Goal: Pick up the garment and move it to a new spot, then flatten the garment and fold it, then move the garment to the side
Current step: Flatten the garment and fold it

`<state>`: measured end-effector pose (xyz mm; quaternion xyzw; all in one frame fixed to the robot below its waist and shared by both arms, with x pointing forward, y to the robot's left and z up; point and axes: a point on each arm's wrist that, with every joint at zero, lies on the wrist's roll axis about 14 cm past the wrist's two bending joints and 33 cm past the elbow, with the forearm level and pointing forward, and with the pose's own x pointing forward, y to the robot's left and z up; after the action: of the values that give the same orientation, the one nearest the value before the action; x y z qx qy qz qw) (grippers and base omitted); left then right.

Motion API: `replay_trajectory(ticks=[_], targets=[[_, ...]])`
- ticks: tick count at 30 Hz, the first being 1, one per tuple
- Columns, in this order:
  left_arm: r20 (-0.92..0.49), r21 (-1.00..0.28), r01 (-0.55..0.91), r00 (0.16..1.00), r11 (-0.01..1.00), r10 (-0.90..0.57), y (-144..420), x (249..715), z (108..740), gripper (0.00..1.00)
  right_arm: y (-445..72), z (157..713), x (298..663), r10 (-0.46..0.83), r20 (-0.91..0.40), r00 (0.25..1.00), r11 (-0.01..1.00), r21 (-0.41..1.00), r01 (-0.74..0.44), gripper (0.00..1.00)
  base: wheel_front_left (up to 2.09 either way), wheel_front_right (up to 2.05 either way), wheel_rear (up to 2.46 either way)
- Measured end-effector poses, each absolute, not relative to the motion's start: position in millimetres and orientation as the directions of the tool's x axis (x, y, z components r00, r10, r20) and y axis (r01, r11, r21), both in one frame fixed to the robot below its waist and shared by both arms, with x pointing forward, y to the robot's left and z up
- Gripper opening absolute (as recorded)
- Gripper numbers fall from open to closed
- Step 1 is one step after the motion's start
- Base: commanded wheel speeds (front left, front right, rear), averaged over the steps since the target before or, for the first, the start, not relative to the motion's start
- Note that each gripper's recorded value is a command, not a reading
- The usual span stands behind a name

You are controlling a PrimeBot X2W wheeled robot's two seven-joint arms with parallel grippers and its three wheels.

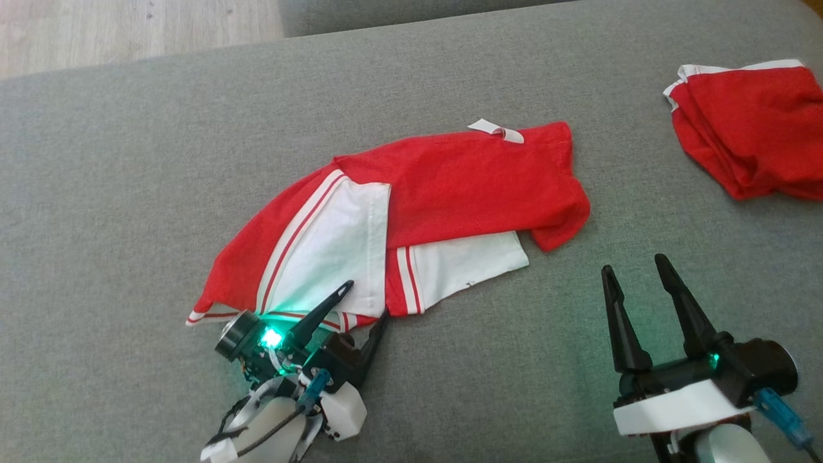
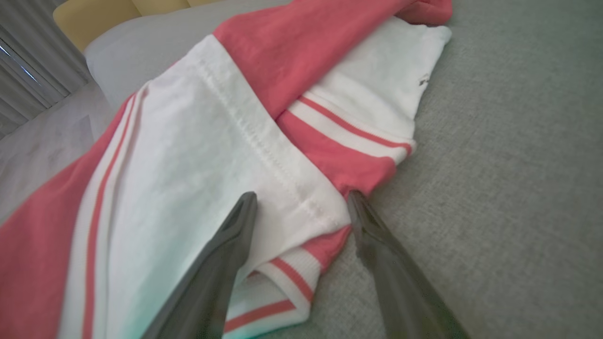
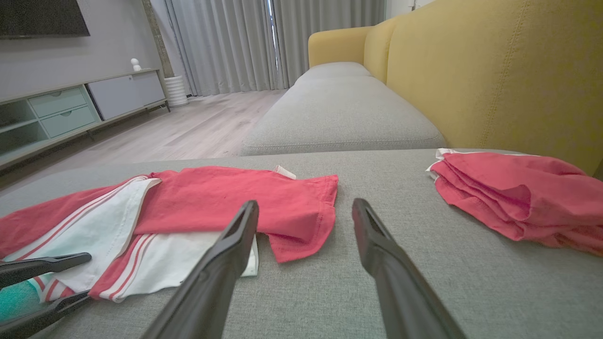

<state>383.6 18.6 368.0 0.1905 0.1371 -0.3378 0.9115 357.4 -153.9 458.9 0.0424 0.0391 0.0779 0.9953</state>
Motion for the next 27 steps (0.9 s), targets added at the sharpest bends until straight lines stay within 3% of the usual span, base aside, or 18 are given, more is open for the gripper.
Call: replay_trajectory(ticks=[8, 9, 11, 14, 15, 16, 19, 27], targets=[[-0.359, 0.285, 0.609, 0.784, 0.74, -0.507, 28.8, 391.8, 371.7, 1.0, -153.1, 459.6, 357.6, 0.161, -0.069, 0.985, 0.984, 0.091, -0.155, 1.0, 0.0, 0.0, 0.0], [-0.357, 0.286, 0.601, 0.79, 0.747, -0.498, 30.8, 392.9, 372.1, 0.96, -152.8, 459.8, 357.6, 0.162, -0.068, 0.984, 0.984, 0.091, -0.156, 1.0, 0.0, 0.0, 0.0], [-0.355, 0.285, 0.582, 0.802, 0.761, -0.48, 36.1, 395.5, 372.9, 0.45, -152.1, 460.1, 357.7, 0.164, -0.067, 0.984, 0.983, 0.094, -0.157, 1.0, 0.0, 0.0, 0.0], [-0.345, 0.287, 0.552, 0.822, 0.783, -0.453, 45.4, 400.9, 376.5, 0.16, -150.5, 460.2, 358.4, 0.169, -0.066, 0.983, 0.982, 0.097, -0.162, 1.0, 0.0, 0.0, 0.0], [-0.337, 0.283, 0.543, 0.828, 0.791, -0.448, 47.4, 402.7, 378.9, 0.13, -149.7, 460.2, 358.6, 0.171, -0.065, 0.983, 0.982, 0.097, -0.165, 1.0, 0.0, 0.0, 0.0], [-0.328, 0.282, 0.538, 0.832, 0.794, -0.447, 48.1, 404.1, 381.6, 0.18, -149.1, 460.2, 358.9, 0.174, -0.065, 0.983, 0.981, 0.097, -0.167, 1.0, 0.0, 0.0, 0.0], [-0.318, 0.285, 0.533, 0.837, 0.797, -0.446, 49.6, 405.3, 385.1, 0.0, -147.1, 460.4, 359.5, 0.181, -0.064, 0.981, 0.98, 0.098, -0.174, 1.0, 0.0, 0.0, 0.0], [-0.322, 0.261, 0.521, 0.841, 0.812, -0.436, 55.8, 405.3, 384.7, 0.0, -143.2, 460.4, 359.5, 0.192, -0.064, 0.979, 0.978, 0.101, -0.185, 1.0, 0.0, 0.0, 0.0]])
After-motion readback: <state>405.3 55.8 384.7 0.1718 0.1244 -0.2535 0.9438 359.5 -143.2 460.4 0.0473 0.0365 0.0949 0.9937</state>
